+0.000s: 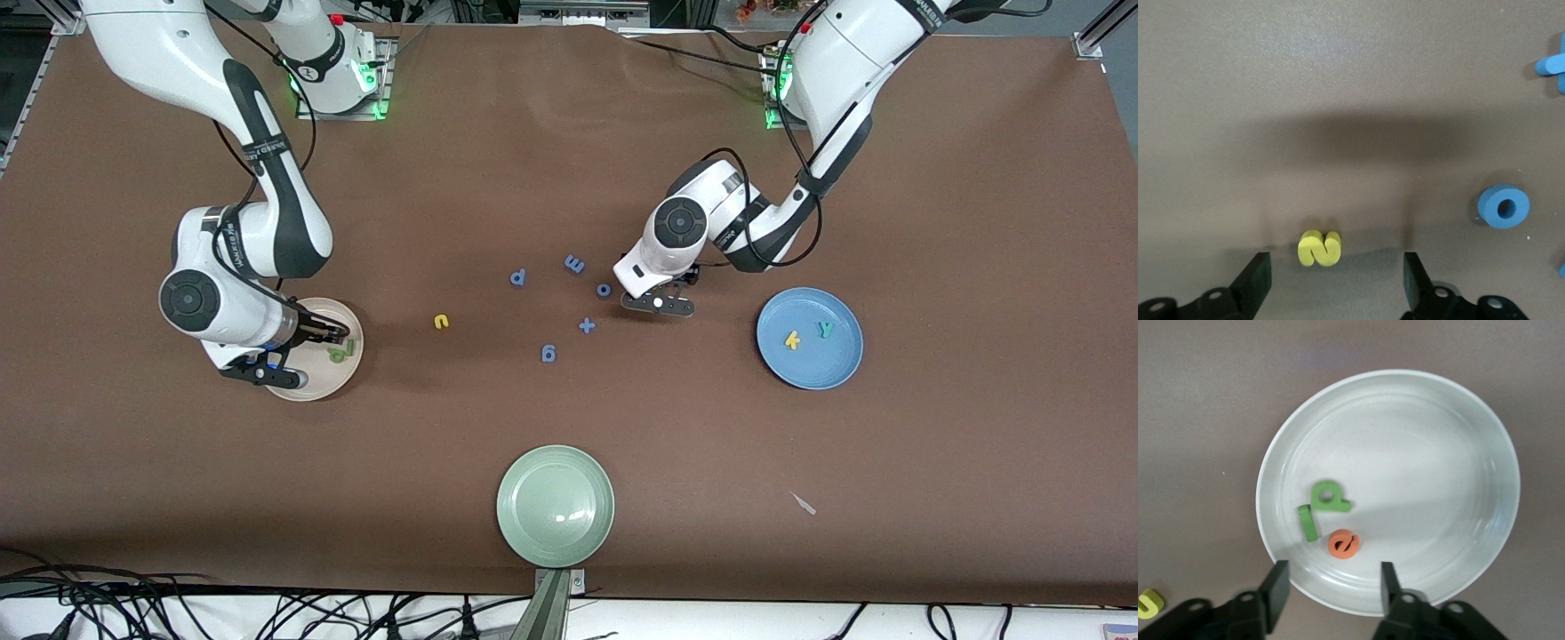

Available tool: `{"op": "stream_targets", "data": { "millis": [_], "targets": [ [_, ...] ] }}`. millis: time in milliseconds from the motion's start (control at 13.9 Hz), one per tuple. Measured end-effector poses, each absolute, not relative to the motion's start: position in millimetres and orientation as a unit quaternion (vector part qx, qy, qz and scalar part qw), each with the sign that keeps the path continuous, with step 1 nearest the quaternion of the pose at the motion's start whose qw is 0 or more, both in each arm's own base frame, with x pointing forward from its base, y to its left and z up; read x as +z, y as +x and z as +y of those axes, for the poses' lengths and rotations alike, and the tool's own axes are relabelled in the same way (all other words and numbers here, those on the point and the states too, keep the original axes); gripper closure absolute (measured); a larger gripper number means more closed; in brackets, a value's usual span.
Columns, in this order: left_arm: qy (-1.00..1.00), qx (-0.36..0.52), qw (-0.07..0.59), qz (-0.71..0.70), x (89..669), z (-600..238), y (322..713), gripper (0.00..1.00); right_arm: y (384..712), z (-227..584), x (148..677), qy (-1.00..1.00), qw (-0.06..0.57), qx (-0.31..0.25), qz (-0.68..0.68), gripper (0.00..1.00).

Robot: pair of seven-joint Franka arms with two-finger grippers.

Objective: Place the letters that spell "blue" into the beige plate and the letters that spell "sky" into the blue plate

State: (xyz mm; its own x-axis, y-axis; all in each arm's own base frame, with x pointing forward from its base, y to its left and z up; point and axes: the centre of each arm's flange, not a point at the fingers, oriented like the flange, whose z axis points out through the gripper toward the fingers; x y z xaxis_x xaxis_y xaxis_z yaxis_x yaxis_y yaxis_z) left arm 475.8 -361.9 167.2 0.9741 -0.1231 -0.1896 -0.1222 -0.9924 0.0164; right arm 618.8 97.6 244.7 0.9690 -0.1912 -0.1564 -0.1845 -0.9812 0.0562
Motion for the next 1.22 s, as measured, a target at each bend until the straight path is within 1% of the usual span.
{"op": "stream_targets", "data": {
  "millis": [72,144,216,360,432,504,792,1080,1152,1224],
  "targets": [
    [0.993,-0.097,0.003,-0.061,165,-361,476,0.17,618,102,244,0.991,0.020,-0.080,-0.107,0.19],
    [0.993,-0.097,0.003,-0.060,165,-361,476,0.26,617,112,244,0.989,0.018,-0.080,-0.121,0.10],
    [0.994,-0.095,0.004,-0.060,167,-361,477,0.37,614,127,243,0.987,0.016,-0.080,-0.141,0.10],
    [0.994,-0.092,0.004,-0.058,170,-360,479,0.60,608,168,240,0.981,0.005,-0.072,-0.178,0.09],
    [0.994,-0.093,0.002,-0.057,172,-358,480,0.69,604,189,236,0.978,-0.002,-0.068,-0.196,0.09],
    [0.994,-0.093,0.001,-0.055,172,-356,481,0.73,599,209,231,0.975,-0.008,-0.063,-0.213,0.09],
    [0.995,-0.095,-0.015,-0.036,190,-331,502,0.73,582,258,200,0.965,-0.013,-0.059,-0.256,0.10],
    [0.991,-0.110,-0.055,-0.052,242,-280,531,0.73,576,262,187,0.961,-0.008,-0.066,-0.270,0.11],
    [0.990,-0.113,-0.060,-0.065,250,-261,539,0.73,574,261,184,0.960,-0.008,-0.066,-0.271,0.15],
    [0.989,-0.113,-0.063,-0.077,254,-237,549,0.73,572,260,181,0.960,-0.008,-0.064,-0.272,0.15]
  ]
}}
